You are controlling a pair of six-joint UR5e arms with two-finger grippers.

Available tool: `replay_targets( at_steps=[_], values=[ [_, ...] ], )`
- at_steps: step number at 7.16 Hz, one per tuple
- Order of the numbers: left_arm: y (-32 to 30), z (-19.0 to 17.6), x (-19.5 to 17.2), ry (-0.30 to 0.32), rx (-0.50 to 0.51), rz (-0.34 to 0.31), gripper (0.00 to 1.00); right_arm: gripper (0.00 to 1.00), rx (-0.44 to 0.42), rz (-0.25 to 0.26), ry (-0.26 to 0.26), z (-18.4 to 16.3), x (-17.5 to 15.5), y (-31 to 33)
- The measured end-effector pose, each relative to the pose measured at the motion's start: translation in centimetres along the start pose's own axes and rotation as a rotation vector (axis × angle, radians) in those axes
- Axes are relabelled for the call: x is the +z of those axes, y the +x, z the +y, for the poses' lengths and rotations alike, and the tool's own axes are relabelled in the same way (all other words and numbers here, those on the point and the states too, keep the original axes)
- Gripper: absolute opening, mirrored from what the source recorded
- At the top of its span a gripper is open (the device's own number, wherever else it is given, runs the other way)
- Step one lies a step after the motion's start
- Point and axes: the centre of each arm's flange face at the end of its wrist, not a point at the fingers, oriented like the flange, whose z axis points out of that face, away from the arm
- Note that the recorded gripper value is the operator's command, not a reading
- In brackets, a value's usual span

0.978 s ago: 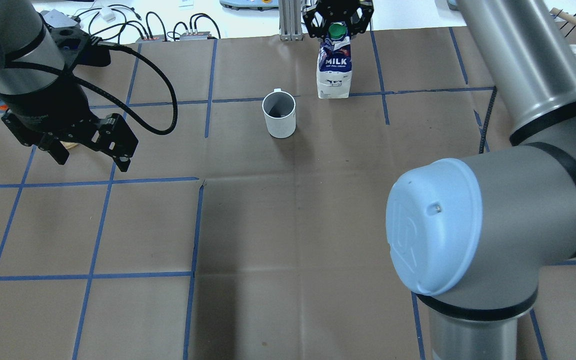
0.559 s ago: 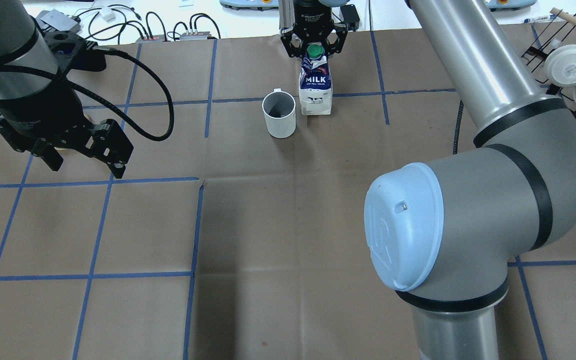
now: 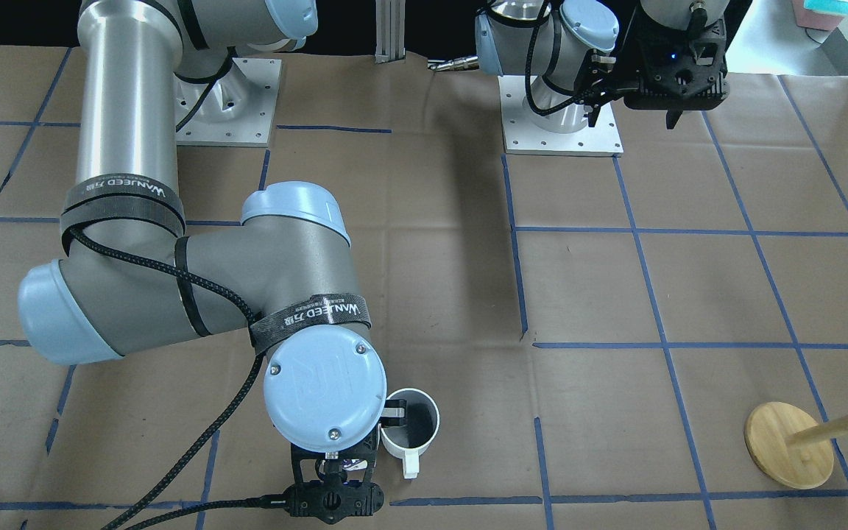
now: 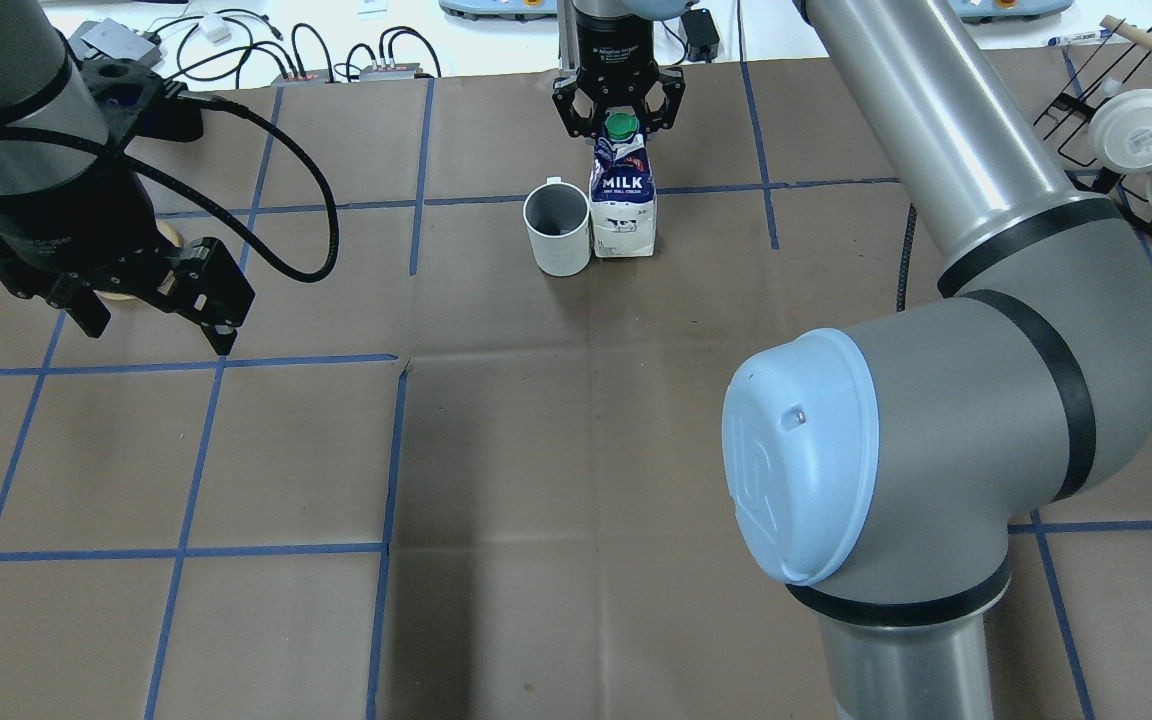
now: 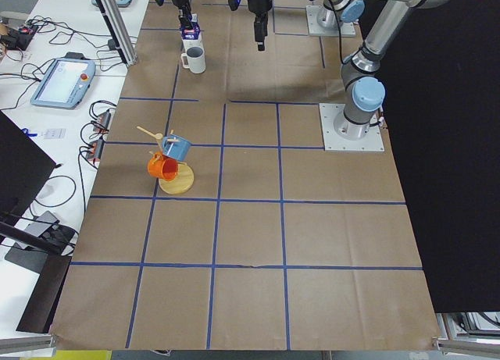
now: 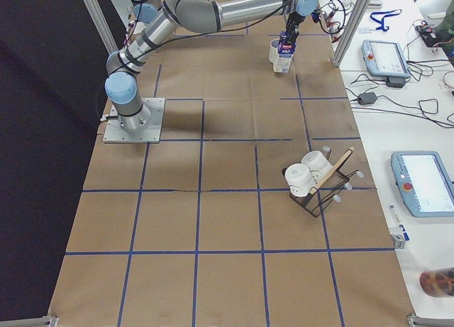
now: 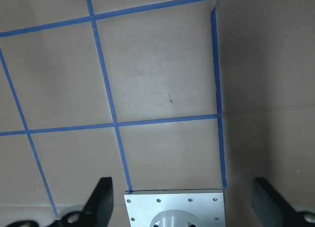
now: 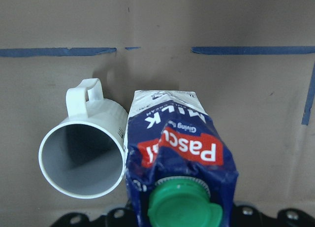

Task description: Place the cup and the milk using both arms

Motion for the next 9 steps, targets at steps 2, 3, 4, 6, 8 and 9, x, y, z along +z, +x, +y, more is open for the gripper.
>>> replay_targets(
  at_steps=[2, 3, 4, 6, 8, 9],
  values=[
    [0.0, 0.0, 0.0, 0.0, -0.001, 0.0, 1.0, 1.0, -0.001, 0.001, -0.005, -0.1, 0.2, 0.0],
    [0.0, -0.1, 0.1, -0.001, -0.002, 0.001, 1.0, 1.0, 0.0, 0.001, -0.001, -0.1, 0.0, 0.3],
    [0.0, -0.1, 0.1, -0.001, -0.002, 0.002, 1.0, 1.0, 0.004, -0.002, 0.007, -0.1, -0.8, 0.8],
    [0.0, -0.1, 0.3, -0.006, -0.002, 0.003, 1.0, 1.0, -0.006, -0.003, 0.019, 0.7, -3.3, 2.3],
    [0.1, 0.0, 0.4, -0.011, 0.0, 0.005, 1.0, 0.93, -0.05, -0.003, -0.016, 3.2, -7.9, 7.1],
    [0.1, 0.0, 0.5, -0.015, 0.001, 0.006, 1.0, 0.92, -0.067, -0.008, -0.06, 4.8, -10.1, 10.5]
  ],
)
